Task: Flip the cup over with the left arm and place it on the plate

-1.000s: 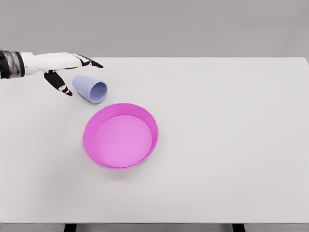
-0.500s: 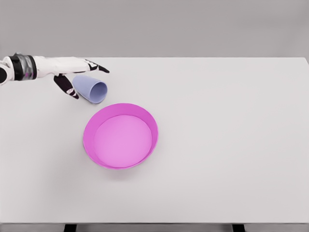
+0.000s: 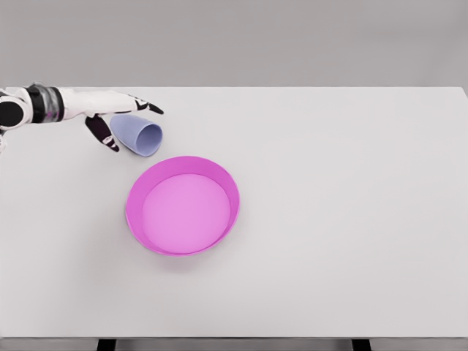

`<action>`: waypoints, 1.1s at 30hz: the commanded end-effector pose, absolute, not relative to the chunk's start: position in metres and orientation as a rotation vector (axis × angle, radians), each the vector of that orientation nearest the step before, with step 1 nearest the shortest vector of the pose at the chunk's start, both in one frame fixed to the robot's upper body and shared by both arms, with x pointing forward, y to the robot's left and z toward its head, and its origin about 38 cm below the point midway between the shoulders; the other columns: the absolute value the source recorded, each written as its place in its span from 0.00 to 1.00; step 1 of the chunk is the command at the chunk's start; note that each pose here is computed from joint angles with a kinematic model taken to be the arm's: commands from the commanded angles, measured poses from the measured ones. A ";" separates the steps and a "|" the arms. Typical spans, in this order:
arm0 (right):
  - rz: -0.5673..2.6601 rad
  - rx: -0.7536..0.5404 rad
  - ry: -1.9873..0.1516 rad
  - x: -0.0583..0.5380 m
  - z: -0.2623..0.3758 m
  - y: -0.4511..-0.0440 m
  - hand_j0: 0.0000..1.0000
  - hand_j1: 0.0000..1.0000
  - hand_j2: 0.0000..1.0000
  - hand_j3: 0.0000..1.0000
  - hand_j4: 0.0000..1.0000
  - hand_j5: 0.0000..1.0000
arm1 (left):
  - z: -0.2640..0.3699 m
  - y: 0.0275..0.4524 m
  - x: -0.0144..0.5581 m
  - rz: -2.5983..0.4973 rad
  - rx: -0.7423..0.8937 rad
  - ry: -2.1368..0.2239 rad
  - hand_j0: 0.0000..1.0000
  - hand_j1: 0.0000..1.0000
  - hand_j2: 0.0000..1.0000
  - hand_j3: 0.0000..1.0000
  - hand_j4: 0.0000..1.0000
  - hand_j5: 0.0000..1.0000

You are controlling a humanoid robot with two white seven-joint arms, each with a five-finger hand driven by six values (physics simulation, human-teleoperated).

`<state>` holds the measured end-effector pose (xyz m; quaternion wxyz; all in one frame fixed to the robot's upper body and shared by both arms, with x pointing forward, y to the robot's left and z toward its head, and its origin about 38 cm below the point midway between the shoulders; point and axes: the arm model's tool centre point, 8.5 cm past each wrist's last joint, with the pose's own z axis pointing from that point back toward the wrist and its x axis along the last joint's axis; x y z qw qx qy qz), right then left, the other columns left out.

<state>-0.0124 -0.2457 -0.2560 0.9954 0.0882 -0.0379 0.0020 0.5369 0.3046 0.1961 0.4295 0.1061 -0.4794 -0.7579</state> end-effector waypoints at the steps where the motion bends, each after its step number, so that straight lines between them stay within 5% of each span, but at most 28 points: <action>1: 0.004 0.177 -0.076 -0.012 -0.256 -0.246 1.00 1.00 1.00 1.00 1.00 1.00 | 0.193 0.301 0.538 -1.885 0.258 -1.196 1.00 1.00 1.00 1.00 1.00 1.00; 33: 0.004 0.177 -0.076 -0.012 -0.256 -0.246 1.00 1.00 1.00 1.00 1.00 1.00 | 0.187 0.295 0.538 -1.911 0.257 -1.175 1.00 1.00 1.00 1.00 1.00 1.00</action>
